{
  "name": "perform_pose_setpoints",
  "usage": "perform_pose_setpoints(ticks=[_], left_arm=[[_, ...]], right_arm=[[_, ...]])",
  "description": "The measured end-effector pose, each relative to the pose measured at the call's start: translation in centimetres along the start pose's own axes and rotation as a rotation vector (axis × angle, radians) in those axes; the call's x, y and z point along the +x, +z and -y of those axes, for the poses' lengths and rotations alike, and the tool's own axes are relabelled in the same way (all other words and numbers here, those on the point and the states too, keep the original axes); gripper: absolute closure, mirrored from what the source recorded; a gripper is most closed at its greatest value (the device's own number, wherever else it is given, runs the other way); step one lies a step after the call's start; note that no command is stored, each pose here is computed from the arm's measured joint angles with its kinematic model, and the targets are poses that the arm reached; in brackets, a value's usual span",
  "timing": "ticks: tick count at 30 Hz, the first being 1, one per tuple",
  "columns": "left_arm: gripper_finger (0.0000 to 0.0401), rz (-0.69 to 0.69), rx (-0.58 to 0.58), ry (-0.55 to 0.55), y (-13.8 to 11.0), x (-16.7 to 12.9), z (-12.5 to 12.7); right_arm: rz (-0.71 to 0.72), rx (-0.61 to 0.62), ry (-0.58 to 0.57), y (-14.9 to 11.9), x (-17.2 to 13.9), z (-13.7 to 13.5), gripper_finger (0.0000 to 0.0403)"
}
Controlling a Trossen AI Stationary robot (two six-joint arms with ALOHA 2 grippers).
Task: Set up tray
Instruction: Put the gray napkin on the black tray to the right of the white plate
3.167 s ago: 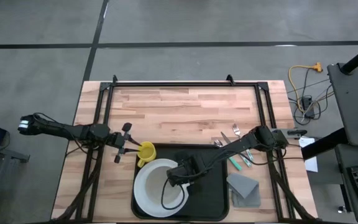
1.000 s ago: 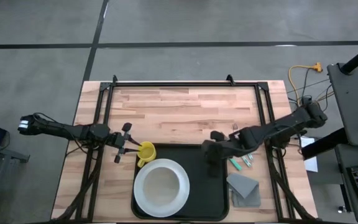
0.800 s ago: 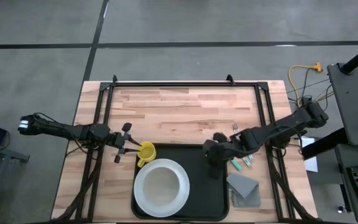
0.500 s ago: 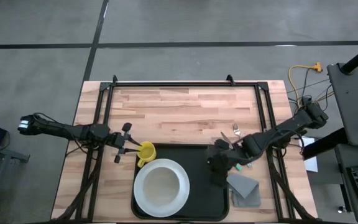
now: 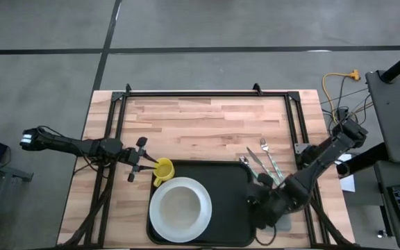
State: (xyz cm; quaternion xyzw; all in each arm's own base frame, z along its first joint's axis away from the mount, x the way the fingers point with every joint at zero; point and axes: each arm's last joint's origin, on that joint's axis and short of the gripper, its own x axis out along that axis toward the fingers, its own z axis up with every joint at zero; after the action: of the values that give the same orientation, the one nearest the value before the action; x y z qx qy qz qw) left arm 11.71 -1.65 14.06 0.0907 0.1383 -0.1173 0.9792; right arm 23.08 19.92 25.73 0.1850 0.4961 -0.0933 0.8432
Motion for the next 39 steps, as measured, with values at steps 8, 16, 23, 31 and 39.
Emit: perform_pose_setpoints(ticks=[8,16,23,31,39], left_arm=[[0.0307,0.0,0.0,0.0,0.0,0.0,0.0],[0.0307,0.0,0.0,0.0,0.0,0.0,0.0],[0.0307,0.0,0.0,0.0,0.0,0.0,0.0],[0.0307,0.0,0.0,0.0,0.0,0.0,0.0],[0.0307,0.0,0.0,0.0,0.0,0.0,0.0]], right_arm=[[-0.095,-0.012,-0.03,-2.8,0.4,-1.6,0.0316],[-0.124,-0.121,-0.143,-4.5,-0.5,-4.8,0.0328],[-0.214,-0.152,-0.316,-6.5,0.4,-7.6,0.0334],[-0.262,-0.201,-0.48,-8.8,1.3,-10.1,0.0322],[-0.302,-0.228,-0.424,-10.7,2.0,-12.8,0.0317]])
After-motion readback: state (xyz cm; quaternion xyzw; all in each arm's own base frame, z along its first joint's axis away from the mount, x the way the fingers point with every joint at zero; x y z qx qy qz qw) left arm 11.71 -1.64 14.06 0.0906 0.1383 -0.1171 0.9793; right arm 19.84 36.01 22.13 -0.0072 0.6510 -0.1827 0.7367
